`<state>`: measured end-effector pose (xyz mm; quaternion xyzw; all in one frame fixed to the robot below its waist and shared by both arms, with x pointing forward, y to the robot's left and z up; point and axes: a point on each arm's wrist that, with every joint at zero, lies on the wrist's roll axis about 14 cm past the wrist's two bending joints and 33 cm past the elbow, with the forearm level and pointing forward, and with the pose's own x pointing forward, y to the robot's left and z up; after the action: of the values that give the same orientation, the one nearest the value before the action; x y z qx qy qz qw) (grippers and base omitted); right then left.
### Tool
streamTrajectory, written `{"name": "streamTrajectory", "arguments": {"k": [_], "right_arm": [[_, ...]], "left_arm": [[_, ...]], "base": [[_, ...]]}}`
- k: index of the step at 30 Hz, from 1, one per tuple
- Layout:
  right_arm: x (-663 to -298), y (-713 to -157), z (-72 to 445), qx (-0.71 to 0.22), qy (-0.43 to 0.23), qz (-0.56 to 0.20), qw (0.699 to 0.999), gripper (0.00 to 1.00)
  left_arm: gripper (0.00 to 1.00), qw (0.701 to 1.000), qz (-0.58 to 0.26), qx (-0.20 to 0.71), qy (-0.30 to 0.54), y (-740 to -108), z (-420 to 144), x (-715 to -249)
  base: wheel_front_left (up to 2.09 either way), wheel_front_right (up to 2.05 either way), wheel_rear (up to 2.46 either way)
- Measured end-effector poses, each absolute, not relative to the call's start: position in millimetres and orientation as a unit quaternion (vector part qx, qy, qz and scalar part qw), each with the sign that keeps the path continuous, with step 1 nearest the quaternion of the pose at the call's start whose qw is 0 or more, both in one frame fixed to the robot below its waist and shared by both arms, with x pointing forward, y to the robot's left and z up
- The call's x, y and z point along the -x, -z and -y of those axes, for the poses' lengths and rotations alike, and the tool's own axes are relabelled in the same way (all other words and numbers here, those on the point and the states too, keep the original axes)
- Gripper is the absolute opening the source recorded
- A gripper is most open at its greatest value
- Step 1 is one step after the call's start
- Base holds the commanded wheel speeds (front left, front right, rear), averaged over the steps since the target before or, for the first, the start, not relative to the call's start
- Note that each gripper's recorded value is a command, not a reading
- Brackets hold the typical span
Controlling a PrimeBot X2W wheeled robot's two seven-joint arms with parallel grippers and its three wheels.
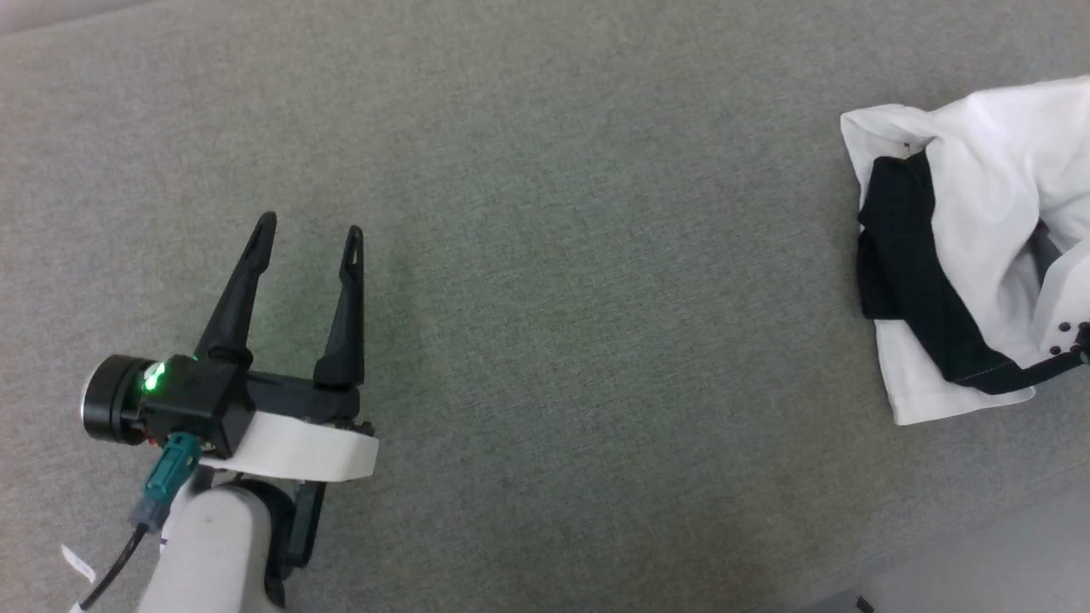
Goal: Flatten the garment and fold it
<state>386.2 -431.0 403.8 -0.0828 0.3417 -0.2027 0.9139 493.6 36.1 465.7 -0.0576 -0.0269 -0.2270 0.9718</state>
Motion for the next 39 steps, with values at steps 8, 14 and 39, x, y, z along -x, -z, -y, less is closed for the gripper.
{"name": "streamTrajectory", "arguments": {"k": [8, 14, 39], "right_arm": [[-392.1, -436.8, 440.2, 0.168, 0.187, -0.233, 0.94, 1.0], [-363.2, -442.2, 431.5, 0.185, 0.18, -0.199, 0.946, 1.0], [-389.5, -531.0, 152.1, -0.017, -0.08, 0.048, 0.995, 1.0]], "left_arm": [[1.0, 0.976, 0.025, 0.074, 0.205, -465.4, -42.7, -488.4], [1.0, 0.981, 0.025, 0.081, 0.173, -476.3, -57.3, -469.2], [1.0, 0.998, 0.043, 0.024, -0.027, -509.5, -205.9, -385.2]], "base": [[0.0, 0.0, 0.0], [0.0, 0.0, 0.0], [0.0, 0.0, 0.0]]}}
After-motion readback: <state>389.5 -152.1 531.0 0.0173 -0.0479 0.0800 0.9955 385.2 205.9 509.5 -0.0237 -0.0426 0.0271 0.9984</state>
